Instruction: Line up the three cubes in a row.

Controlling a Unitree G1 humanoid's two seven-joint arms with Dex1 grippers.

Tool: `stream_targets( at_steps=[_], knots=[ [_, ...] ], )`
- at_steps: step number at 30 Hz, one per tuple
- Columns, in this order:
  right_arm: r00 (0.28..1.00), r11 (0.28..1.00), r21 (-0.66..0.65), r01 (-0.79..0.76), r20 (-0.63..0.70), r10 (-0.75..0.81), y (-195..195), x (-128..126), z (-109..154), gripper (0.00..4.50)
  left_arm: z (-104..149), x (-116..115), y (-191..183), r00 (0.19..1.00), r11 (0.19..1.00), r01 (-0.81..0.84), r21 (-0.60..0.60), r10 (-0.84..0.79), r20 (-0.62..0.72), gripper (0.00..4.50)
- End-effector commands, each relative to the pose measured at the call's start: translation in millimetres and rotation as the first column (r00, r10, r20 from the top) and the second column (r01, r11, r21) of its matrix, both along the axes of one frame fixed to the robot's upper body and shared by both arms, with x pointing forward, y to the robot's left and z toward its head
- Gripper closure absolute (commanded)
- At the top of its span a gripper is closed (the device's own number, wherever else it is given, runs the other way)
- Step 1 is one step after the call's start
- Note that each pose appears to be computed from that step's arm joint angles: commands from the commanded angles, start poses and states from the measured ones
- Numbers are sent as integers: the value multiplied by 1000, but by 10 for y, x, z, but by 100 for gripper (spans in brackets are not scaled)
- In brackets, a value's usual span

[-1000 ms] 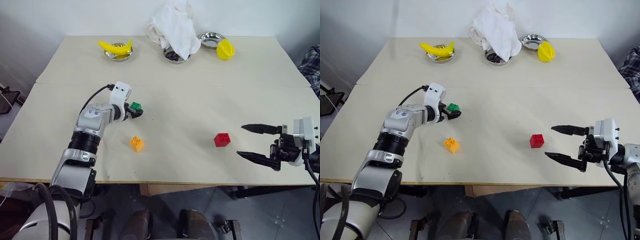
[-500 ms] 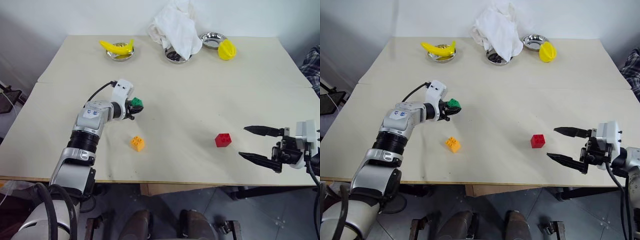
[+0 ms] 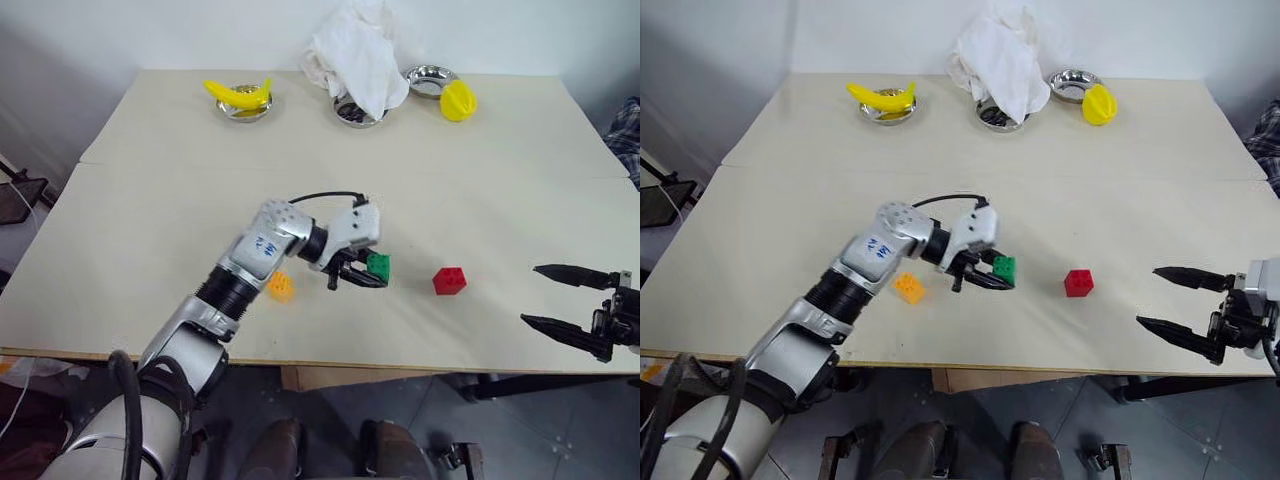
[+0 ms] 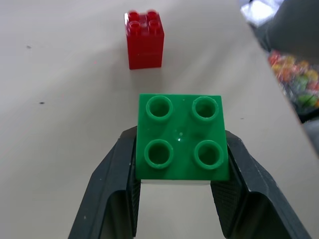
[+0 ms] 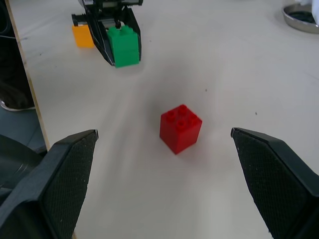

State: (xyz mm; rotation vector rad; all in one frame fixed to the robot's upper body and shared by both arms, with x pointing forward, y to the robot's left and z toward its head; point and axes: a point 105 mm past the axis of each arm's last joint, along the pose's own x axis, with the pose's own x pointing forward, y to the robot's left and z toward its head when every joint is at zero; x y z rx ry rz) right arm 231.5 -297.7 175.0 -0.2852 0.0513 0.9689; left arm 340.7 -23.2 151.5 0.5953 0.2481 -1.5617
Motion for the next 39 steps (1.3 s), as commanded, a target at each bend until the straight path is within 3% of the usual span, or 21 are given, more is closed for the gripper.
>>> stream_targets(
  at_steps=[1, 9, 20, 22, 30, 34, 39],
  knots=[
    [999, 999, -28, -26, 35, 27, -4, -83, 145, 0, -32, 61, -76, 998, 998, -41, 47, 39, 48, 299],
    [999, 998, -61, -32, 12, 32, -102, -160, 119, 0, -229, 112, -78, 995, 990, -92, 108, 88, 47, 299],
    [999, 996, -73, -42, -14, 41, -105, -162, 32, 0, -285, 129, -79, 996, 989, -91, 115, 88, 27, 299],
    [999, 997, -66, -44, -16, 43, -92, -162, 23, 0, -234, 120, -87, 997, 993, -81, 88, 80, 12, 226],
    [999, 998, -47, -47, -14, 46, -52, -123, -31, 0, 96, 129, 23, 998, 998, -52, -37, 53, 19, 3],
    [998, 998, -15, -63, 3, 63, 19, -74, -39, 0, 364, 143, 338, 998, 991, -49, -122, 54, 37, 3],
    [984, 988, 35, -151, 104, 146, 163, -59, 9, 0, 745, 165, 892, 988, 939, -34, -342, 83, 132, 3]
  ],
)
